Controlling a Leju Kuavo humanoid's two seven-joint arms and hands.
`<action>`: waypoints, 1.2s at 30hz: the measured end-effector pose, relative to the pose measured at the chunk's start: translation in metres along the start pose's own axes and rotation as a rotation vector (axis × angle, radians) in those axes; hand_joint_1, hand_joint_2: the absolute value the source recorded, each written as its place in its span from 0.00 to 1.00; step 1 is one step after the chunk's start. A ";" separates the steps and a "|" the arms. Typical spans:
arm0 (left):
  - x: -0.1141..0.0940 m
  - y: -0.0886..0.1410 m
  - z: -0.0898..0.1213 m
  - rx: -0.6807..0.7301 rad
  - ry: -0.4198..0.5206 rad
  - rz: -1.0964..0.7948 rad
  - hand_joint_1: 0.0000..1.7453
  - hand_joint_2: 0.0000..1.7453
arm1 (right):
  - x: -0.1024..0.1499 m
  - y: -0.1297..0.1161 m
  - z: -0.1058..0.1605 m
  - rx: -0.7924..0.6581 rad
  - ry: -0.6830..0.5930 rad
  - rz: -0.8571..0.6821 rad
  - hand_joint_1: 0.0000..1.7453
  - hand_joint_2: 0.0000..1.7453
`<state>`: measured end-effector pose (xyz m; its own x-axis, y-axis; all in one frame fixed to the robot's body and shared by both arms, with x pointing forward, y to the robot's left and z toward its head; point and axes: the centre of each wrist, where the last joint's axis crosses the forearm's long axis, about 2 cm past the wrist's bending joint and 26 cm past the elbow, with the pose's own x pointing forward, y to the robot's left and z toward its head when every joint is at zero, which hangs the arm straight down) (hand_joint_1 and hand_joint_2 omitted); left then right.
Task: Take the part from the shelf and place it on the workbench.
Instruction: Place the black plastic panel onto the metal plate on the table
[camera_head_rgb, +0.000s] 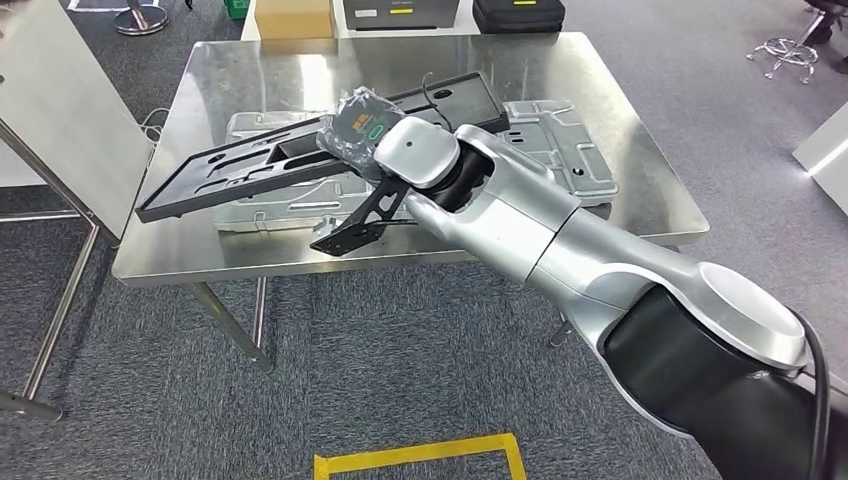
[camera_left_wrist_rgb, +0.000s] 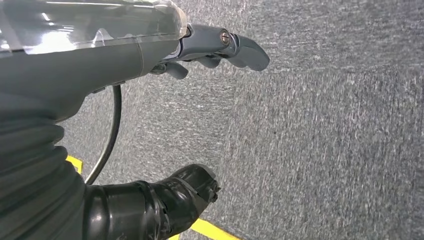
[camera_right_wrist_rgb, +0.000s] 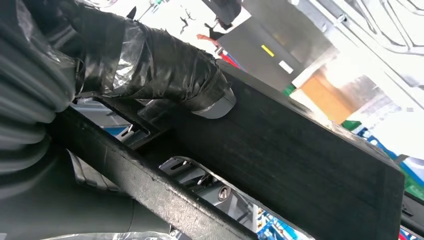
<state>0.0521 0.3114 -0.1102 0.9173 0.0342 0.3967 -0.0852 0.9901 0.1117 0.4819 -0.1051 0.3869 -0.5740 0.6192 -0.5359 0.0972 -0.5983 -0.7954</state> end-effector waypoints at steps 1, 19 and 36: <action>0.000 0.000 0.000 0.000 0.000 0.000 0.00 1.00 | 0.000 0.000 0.000 0.001 0.000 0.000 1.00 1.00; -0.002 0.009 0.000 0.011 0.004 -0.013 0.00 1.00 | 0.005 0.007 -0.002 0.008 0.004 -0.006 1.00 1.00; -0.003 0.005 0.000 0.003 0.005 -0.015 0.00 1.00 | 0.007 0.012 -0.002 0.016 0.004 -0.010 1.00 1.00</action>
<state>0.0485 0.3167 -0.1105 0.9205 0.0205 0.3903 -0.0731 0.9900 0.1203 0.4811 -0.1069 0.3729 -0.5717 0.6270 -0.5291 0.0782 -0.6003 -0.7959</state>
